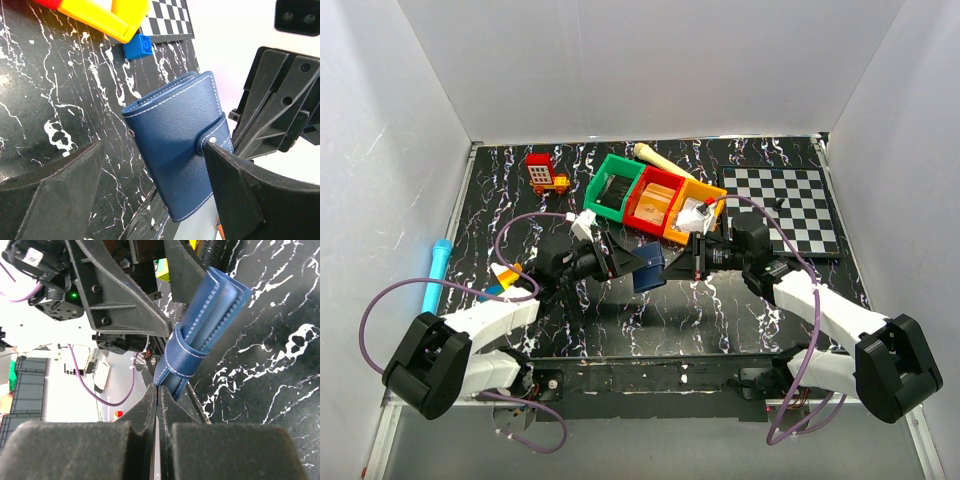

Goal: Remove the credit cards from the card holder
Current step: Open the card holder at the center of the board.

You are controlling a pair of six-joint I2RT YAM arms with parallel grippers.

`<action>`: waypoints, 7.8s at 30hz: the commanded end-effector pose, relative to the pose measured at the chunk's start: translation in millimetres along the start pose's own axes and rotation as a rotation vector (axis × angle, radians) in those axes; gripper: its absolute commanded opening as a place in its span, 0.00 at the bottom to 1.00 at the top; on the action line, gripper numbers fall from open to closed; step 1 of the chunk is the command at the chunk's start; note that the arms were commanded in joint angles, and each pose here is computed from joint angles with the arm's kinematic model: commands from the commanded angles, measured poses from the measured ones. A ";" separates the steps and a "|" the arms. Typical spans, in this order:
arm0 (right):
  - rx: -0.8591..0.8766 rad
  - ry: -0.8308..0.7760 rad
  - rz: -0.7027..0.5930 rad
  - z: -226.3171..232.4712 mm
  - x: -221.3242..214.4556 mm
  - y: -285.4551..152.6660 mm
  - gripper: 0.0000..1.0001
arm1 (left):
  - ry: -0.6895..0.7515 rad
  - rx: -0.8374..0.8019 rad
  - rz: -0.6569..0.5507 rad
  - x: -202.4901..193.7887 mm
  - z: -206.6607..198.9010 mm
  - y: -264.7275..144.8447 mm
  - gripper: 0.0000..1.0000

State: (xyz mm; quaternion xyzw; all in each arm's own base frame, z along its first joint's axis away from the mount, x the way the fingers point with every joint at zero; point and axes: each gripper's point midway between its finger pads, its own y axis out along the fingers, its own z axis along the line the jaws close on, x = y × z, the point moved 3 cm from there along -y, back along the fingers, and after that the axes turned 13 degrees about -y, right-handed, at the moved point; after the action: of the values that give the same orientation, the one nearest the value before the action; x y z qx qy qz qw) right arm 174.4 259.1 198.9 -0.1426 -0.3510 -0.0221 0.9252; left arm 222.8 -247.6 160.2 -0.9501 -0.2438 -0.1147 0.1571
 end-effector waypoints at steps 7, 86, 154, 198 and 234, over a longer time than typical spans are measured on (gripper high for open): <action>0.126 -0.073 -0.053 24.7 14.8 -4.4 0.01 | 0.049 -0.117 0.003 1.4 -29.2 -10.4 0.78; -0.977 -0.537 -0.008 52.9 77.0 -31.4 0.76 | 0.135 0.405 -0.247 29.3 -103.7 -14.0 0.00; -1.031 -0.548 0.087 24.1 58.8 13.4 0.41 | -0.007 0.263 -0.136 1.4 -127.6 -7.9 0.00; -1.012 -0.542 0.075 16.4 55.6 -6.7 0.01 | 0.022 0.316 -0.195 5.6 -115.7 -22.3 0.00; -0.850 -0.634 0.029 50.6 59.0 15.0 0.56 | 0.015 0.385 -0.181 5.6 -109.3 -12.4 0.00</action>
State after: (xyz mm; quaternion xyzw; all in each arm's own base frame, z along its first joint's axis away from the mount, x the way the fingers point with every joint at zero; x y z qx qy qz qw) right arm 181.9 280.9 252.3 -0.5153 -0.5588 -0.0874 0.6439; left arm 204.9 -268.3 242.2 -0.8688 -0.3387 -0.0812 0.3519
